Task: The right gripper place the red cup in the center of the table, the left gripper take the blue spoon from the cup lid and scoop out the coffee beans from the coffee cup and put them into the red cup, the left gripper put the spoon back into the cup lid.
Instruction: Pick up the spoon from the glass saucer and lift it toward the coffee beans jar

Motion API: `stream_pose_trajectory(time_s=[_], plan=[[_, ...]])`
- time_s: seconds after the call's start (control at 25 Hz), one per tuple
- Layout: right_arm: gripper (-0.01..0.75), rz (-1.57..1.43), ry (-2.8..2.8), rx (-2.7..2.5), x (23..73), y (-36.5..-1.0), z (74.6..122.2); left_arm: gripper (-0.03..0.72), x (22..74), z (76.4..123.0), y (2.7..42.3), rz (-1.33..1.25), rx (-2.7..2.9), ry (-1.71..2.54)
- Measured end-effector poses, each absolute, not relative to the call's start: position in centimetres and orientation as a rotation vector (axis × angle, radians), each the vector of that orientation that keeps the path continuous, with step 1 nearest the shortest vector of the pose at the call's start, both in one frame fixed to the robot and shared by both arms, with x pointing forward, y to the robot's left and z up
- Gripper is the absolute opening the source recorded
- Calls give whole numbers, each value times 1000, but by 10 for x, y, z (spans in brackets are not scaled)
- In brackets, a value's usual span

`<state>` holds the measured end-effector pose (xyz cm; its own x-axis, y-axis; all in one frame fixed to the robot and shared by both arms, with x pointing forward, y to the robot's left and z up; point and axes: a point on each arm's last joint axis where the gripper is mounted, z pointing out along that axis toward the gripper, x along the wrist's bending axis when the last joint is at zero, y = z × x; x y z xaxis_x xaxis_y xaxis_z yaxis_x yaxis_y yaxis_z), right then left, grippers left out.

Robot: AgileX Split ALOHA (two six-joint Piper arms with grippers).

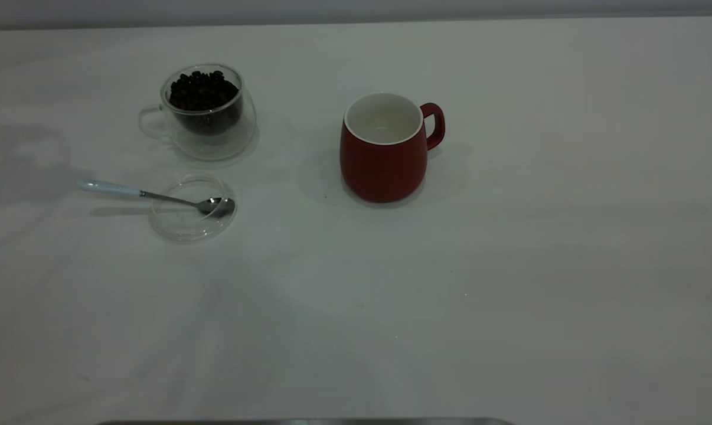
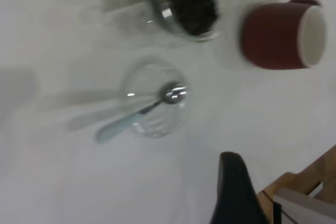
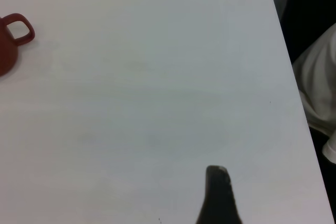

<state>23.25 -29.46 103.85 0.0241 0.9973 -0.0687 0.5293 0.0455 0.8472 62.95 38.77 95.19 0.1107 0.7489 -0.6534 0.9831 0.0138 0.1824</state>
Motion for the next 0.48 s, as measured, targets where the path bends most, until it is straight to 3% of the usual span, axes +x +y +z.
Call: stream_pose_trajectory(time_s=[0.48], plan=[[591,816,1597,1575,233,-295,1038,517,628,852,396,-719,1863,1653]])
